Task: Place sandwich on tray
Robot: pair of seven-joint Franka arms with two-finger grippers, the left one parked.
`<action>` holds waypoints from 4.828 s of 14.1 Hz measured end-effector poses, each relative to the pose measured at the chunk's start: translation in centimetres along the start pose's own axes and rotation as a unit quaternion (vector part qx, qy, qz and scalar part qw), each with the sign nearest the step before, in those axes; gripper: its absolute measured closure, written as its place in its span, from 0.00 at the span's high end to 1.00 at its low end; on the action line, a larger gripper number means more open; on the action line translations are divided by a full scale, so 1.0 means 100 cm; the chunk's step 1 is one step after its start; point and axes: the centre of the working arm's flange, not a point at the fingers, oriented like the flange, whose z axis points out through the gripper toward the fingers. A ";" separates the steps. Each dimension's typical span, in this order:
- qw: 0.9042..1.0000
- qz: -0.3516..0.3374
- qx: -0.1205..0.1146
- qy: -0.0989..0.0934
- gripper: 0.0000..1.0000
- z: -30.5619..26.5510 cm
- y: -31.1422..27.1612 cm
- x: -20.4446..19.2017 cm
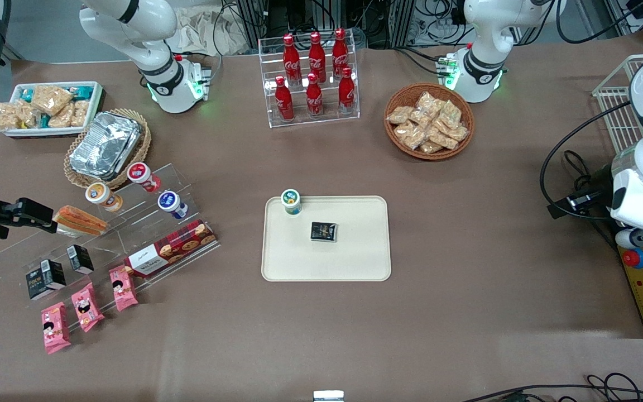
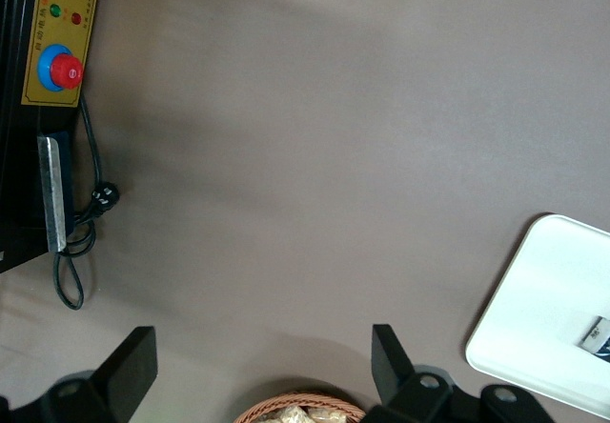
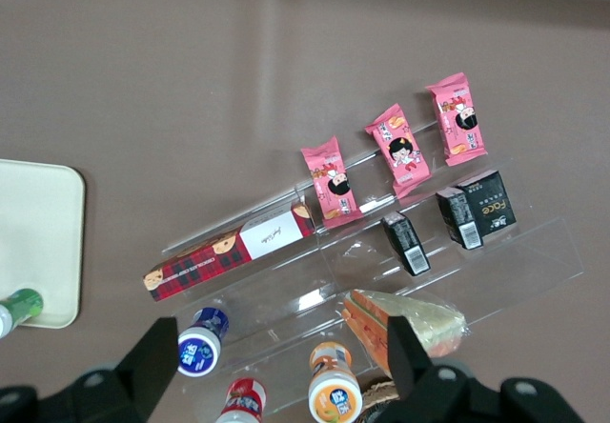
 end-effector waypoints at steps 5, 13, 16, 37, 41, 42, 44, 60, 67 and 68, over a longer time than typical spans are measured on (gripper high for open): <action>1.000 0.008 -0.001 0.001 0.97 -0.001 0.013 -0.002; 1.000 0.007 0.001 -0.005 0.97 0.010 0.014 0.000; 1.000 0.016 0.000 -0.008 0.97 0.014 0.025 0.000; 0.991 0.115 0.011 -0.072 0.97 0.058 0.123 -0.061; 0.981 0.176 0.007 -0.077 0.97 0.061 0.108 -0.057; 0.976 0.200 0.004 -0.079 0.97 0.061 0.098 -0.055; 0.966 0.244 -0.001 -0.083 0.97 0.061 0.083 -0.052; 0.843 0.528 -0.023 -0.101 0.97 0.150 0.123 -0.071; 0.796 0.596 0.008 -0.101 0.97 0.193 0.141 -0.086; 0.789 0.605 0.010 -0.102 0.97 0.198 0.140 -0.087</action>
